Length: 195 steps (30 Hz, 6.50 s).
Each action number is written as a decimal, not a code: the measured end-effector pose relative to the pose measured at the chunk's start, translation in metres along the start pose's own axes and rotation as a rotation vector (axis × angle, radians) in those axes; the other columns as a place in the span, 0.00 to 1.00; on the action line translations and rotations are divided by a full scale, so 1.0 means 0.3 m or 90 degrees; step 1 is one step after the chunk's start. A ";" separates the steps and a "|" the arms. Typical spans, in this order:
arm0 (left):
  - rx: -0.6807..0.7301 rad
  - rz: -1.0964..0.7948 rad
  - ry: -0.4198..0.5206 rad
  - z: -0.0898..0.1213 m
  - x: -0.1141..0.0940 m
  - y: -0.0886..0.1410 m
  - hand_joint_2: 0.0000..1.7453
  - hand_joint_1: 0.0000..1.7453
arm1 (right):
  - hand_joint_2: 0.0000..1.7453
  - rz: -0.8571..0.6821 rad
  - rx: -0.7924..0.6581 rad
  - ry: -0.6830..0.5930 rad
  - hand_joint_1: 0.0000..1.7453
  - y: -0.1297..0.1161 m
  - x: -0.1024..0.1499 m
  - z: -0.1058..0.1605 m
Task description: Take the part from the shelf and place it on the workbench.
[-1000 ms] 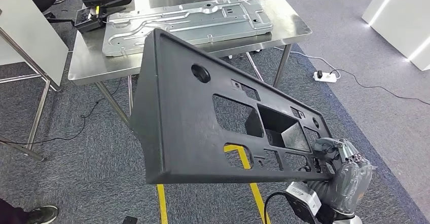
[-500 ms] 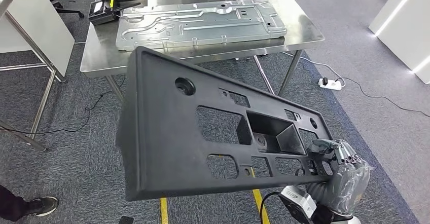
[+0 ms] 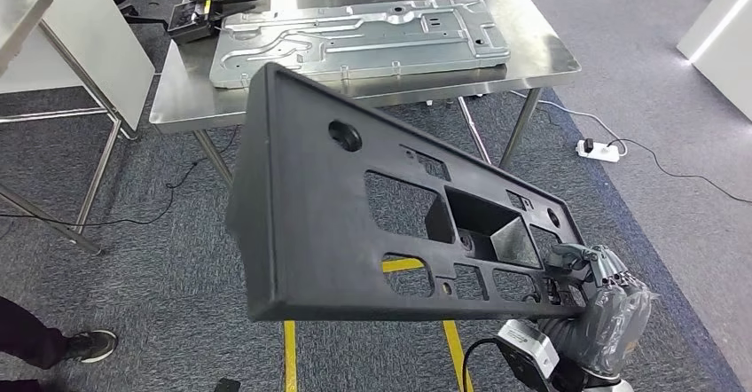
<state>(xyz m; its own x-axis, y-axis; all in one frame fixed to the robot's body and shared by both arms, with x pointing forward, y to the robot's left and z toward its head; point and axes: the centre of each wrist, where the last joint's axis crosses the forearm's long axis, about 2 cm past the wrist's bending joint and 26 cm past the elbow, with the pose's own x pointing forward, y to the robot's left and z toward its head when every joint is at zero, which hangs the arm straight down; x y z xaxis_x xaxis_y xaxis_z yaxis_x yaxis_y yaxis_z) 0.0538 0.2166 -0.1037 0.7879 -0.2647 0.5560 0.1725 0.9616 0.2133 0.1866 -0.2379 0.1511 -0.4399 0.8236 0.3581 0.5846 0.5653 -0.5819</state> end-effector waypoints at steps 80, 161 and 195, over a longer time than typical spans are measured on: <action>-0.052 0.023 -0.013 0.004 -0.010 -0.005 1.00 0.00 | 1.00 -0.028 -0.017 0.023 1.00 0.012 -0.006 -0.014; -0.054 0.022 -0.012 0.008 -0.022 -0.001 1.00 0.00 | 1.00 -0.027 -0.030 0.035 1.00 -0.008 -0.021 -0.004; -0.060 0.020 -0.021 0.007 -0.011 -0.010 1.00 0.00 | 1.00 -0.013 -0.047 0.034 1.00 -0.034 -0.031 -0.010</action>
<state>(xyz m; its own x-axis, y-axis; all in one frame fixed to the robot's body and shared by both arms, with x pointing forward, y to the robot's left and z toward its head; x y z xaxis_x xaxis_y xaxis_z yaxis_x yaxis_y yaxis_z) 0.0495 0.2143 -0.1046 0.7739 -0.2344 0.5884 0.2038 0.9717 0.1190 0.1867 -0.2513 0.1560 -0.4161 0.8123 0.4087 0.6261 0.5819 -0.5191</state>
